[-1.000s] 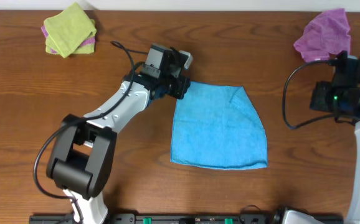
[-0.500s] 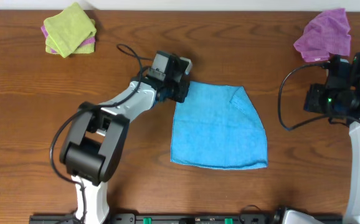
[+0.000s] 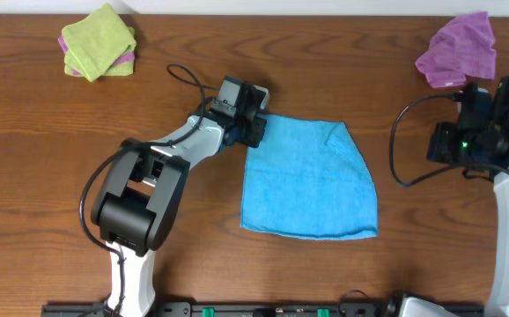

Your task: Fold the cloth

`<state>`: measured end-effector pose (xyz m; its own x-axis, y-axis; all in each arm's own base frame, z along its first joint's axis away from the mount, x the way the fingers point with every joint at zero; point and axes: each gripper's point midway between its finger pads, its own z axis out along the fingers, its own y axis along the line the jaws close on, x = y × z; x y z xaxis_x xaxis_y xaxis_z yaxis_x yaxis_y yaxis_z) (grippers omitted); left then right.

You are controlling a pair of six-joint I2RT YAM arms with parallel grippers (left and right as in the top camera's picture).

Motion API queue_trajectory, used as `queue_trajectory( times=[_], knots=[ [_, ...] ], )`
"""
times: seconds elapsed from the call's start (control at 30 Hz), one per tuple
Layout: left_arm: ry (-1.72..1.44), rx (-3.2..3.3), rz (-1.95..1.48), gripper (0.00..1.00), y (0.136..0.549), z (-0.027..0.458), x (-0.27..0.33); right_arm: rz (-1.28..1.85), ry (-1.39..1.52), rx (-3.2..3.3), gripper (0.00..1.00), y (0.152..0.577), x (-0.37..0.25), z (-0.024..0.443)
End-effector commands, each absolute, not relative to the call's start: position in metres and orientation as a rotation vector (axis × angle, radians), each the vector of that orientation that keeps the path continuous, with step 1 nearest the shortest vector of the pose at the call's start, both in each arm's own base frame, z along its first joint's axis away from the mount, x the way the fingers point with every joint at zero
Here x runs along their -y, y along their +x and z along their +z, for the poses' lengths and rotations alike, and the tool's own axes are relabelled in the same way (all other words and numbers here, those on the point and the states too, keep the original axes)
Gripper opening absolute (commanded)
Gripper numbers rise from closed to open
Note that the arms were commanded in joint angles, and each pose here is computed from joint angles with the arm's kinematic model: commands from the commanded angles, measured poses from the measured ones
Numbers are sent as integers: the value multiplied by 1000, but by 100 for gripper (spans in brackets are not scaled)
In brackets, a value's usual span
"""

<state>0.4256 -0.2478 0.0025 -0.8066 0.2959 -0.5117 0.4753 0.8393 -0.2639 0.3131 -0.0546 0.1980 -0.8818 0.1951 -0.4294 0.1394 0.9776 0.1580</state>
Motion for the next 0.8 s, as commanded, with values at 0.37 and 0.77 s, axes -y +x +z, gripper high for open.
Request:
queue_trajectory(
  times=[0.37, 0.77],
  knots=[
    [606, -2630, -30, 6, 434, -22, 187, 193, 150, -2679, 2, 310, 47, 194],
    [618, -2631, -26, 6, 434, -22, 187, 474, -292, -2740, 1, 328, -75, 102]
  ],
)
